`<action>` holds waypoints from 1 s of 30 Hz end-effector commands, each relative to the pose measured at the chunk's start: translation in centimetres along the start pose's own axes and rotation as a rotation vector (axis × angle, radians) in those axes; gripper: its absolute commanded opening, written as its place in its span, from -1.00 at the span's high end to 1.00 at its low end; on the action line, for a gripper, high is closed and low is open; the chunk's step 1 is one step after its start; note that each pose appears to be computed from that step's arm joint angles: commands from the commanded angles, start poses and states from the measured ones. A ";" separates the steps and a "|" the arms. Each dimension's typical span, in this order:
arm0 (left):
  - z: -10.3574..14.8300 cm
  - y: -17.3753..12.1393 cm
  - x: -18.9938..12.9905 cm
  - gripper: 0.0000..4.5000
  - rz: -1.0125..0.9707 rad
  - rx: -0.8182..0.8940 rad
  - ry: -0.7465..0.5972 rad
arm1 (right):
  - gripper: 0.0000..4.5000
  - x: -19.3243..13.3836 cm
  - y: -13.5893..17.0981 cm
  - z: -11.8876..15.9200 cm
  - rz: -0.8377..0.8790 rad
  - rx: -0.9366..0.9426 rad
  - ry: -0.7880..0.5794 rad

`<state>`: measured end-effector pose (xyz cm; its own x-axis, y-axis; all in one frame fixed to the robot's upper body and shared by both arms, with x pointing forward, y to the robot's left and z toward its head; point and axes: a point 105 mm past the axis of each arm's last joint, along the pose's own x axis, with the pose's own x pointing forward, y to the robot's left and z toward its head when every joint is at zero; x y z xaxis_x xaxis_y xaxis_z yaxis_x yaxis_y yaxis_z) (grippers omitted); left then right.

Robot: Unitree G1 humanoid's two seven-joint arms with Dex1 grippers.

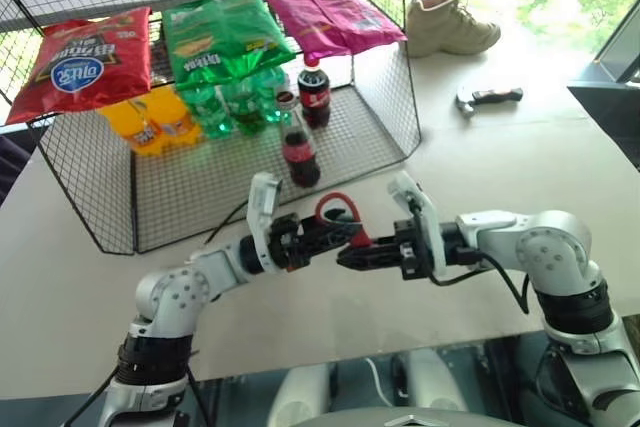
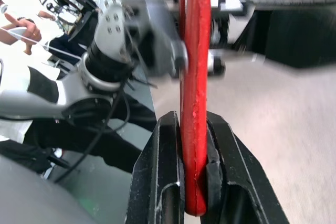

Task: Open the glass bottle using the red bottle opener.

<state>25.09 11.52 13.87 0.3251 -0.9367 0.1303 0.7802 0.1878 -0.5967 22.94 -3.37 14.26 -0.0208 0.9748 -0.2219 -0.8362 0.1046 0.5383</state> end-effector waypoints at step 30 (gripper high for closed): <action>7.4 7.5 -1.8 -0.72 0.619 0.878 -0.302 | 1.00 -6.7 -7.4 5.7 -0.742 -0.448 -0.490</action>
<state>34.27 17.35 14.23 0.8352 -0.4970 0.2355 0.4915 0.8666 0.0859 32.68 -9.49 14.92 0.7338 0.6792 -0.0150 -0.6775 0.7332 0.0585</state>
